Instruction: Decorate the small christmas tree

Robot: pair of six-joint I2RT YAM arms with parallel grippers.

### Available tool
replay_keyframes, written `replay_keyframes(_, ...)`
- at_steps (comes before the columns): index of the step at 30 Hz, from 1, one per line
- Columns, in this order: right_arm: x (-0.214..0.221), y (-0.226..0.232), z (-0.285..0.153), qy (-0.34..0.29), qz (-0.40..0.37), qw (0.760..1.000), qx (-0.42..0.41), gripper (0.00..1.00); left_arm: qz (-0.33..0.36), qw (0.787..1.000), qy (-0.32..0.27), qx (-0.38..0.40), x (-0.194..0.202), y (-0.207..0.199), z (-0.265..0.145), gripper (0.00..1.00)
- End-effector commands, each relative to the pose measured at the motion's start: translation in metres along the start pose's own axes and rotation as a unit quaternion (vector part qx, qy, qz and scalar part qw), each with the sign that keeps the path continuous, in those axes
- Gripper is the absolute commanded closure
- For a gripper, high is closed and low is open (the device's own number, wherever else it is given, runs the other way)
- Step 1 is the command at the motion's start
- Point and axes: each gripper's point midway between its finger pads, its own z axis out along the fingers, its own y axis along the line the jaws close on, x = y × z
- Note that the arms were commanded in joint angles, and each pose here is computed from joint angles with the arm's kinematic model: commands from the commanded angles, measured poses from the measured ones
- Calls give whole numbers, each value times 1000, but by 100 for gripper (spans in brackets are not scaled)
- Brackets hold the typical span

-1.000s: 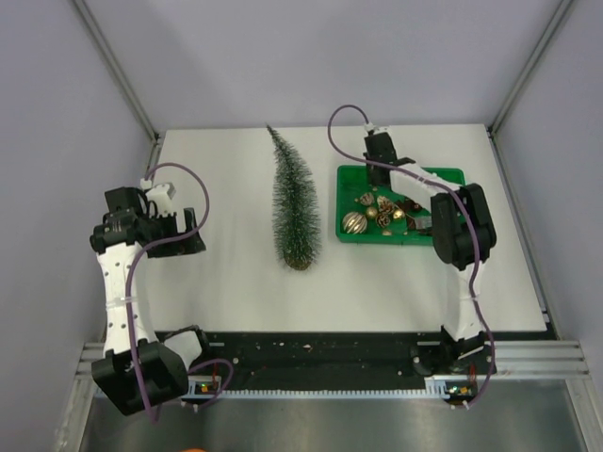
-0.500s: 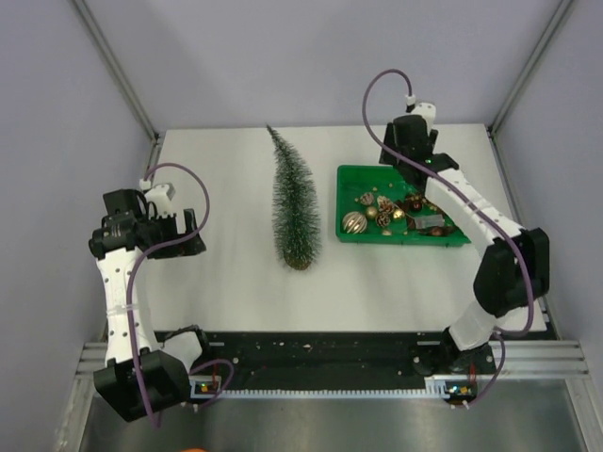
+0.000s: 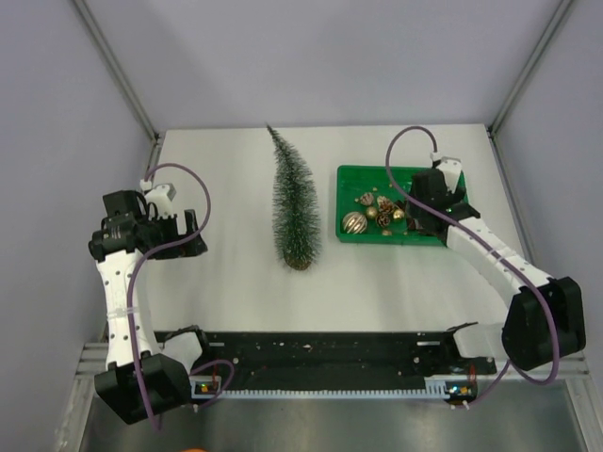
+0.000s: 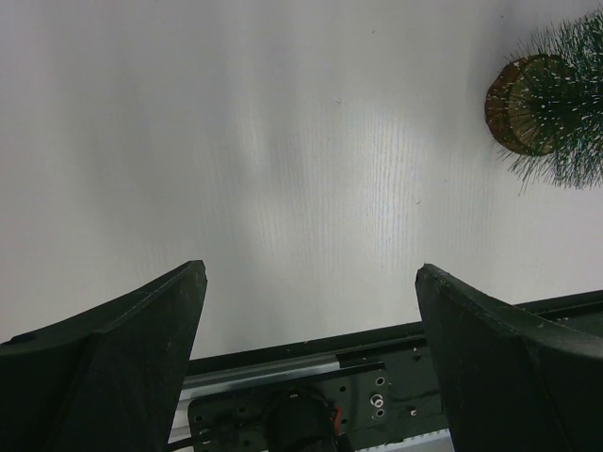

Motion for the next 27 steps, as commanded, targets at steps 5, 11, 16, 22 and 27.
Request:
replay_keyframes(5, -5, -10, 27, -15, -28, 998, 61, 30, 16, 1000, -20, 4, -11, -2, -6, 1)
replay_keyframes(11, -27, -3, 53, -43, -28, 996, 76, 35, 16, 1000, -18, 0, -9, 0, -5, 1)
replay_keyframes(16, -37, 7, 69, -61, -37, 995, 69, 41, 14, 1000, -17, 0, -10, 1, -4, 1)
replay_keyframes(22, -36, 22, 83, -67, -39, 996, 44, 59, 14, 1000, -13, -6, -10, 4, -2, 1)
replay_keyframes(27, -42, 29, 79, -73, -22, 997, 22, 100, 17, 1000, -12, -13, -9, 7, -1, 1)
